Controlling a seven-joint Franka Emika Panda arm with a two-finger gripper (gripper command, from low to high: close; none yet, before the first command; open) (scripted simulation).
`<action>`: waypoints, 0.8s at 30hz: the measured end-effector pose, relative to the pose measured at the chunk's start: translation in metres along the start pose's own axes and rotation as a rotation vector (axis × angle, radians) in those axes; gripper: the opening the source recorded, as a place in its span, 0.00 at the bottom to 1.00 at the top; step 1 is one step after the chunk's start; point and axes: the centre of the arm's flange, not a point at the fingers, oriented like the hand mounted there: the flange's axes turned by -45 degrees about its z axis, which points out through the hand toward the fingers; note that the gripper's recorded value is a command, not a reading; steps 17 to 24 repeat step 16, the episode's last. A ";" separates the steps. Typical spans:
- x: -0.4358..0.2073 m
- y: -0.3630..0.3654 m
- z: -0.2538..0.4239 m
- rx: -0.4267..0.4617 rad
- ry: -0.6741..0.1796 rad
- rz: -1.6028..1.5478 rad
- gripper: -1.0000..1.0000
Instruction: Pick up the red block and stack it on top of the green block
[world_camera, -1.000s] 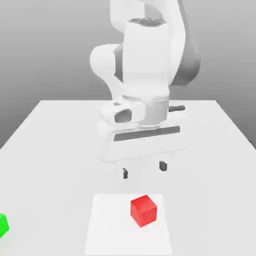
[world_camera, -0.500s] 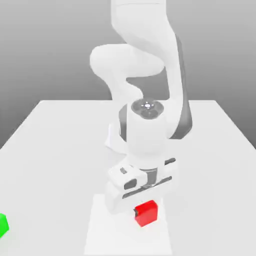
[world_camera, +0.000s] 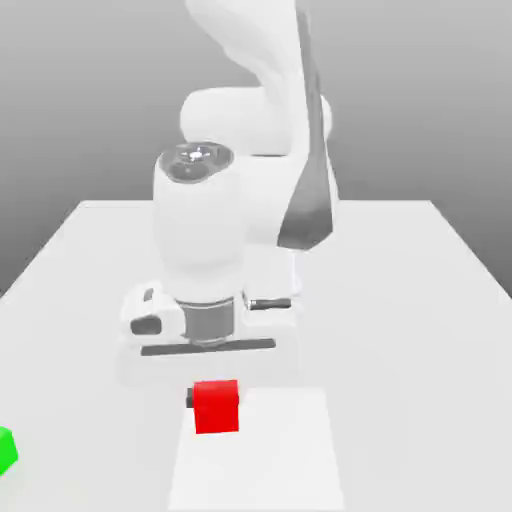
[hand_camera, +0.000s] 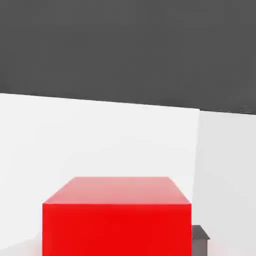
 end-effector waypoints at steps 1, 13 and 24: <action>0.007 0.020 -0.002 0.001 0.000 0.087 0.00; 0.023 0.227 0.032 -0.013 0.017 0.878 1.00; 0.023 0.227 0.032 -0.013 0.017 0.878 1.00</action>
